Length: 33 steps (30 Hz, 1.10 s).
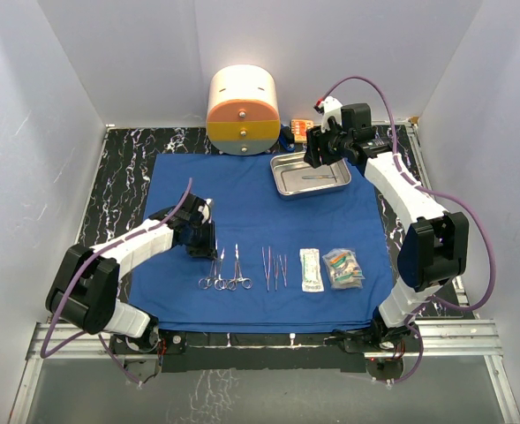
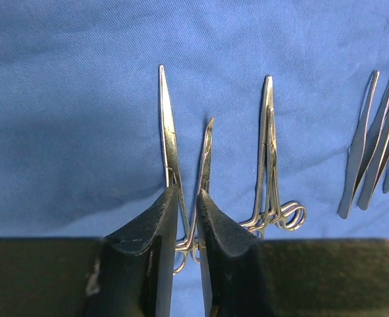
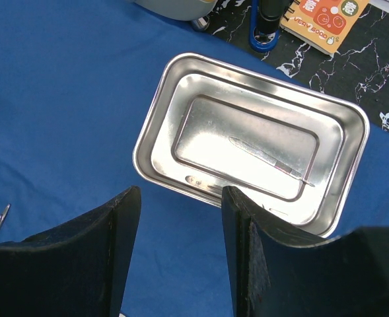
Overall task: Open and lay out the surgical kit
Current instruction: Place the medical item in the surgical kit, then adjust the medical item in the surgical kit.
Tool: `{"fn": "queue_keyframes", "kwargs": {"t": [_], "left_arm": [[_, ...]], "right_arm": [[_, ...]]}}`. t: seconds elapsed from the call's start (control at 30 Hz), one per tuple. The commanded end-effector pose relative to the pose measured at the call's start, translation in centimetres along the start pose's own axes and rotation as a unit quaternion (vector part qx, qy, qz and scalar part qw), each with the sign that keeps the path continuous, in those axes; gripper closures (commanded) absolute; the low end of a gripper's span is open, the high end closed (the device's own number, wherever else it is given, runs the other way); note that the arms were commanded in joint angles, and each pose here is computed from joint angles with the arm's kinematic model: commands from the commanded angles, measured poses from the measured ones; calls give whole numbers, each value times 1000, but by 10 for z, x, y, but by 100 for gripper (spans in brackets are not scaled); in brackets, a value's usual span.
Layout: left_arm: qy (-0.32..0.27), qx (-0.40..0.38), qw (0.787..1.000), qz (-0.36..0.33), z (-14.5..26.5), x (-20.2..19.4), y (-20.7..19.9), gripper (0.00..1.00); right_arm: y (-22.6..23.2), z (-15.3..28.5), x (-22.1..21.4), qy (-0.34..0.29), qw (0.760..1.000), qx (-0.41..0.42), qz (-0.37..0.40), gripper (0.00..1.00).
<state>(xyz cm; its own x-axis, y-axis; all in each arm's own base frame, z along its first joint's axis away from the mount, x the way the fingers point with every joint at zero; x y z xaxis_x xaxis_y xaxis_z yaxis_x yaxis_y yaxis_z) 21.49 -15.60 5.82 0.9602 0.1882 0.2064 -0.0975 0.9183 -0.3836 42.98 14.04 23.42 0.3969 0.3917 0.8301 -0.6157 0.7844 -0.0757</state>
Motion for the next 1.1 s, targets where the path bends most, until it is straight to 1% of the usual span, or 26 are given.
{"fn": "queue_keyframes", "kwargs": {"t": [0.0,0.1,0.17,0.2,0.3,0.33,0.37,0.4,0.7,0.87,1.07], "left_arm": [[-13,-8,1000,-12,11,7,-6,81],[-25,-10,999,-26,15,13,-10,76],[-35,-5,999,-39,18,16,-12,71],[-37,-4,998,-42,19,17,-13,67],[-39,5,998,-54,18,17,-13,50],[-38,5,998,-57,17,16,-12,46],[-35,6,998,-59,16,15,-12,44],[-33,6,997,-62,15,14,-12,44],[-21,31,995,-92,4,8,-6,55],[-11,48,994,-96,0,4,0,55],[-14,47,993,-105,-1,3,-3,54]], "right_arm": [[-2,2,8,-20,1000,-1,7,50],[-1,1,7,-19,1000,0,6,50],[-2,1,8,-19,1000,0,6,50],[-2,1,8,-20,1000,0,6,50],[-1,0,8,-20,1000,2,6,50],[-1,1,8,-20,1000,2,6,50],[-1,0,7,-19,1000,2,5,50],[-1,0,7,-19,1000,2,6,50],[0,0,7,-19,1000,7,5,50],[1,0,7,-20,1000,8,6,51],[1,-2,6,-18,1000,11,6,51]]}}
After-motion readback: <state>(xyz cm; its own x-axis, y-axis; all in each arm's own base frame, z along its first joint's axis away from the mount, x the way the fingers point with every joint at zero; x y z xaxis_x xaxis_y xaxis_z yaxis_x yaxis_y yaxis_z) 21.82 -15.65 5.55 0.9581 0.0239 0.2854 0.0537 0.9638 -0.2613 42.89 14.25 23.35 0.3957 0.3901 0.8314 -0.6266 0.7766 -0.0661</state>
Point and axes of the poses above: each gripper's point midway between its finger pads, its own z axis back along the fingers, its own y axis along the line the jaws close on, x = y × z, the point moved 3 cm from there along z, back along the fingers, and after that the axes turned 12 degrees about z, right-handed, at the moved point
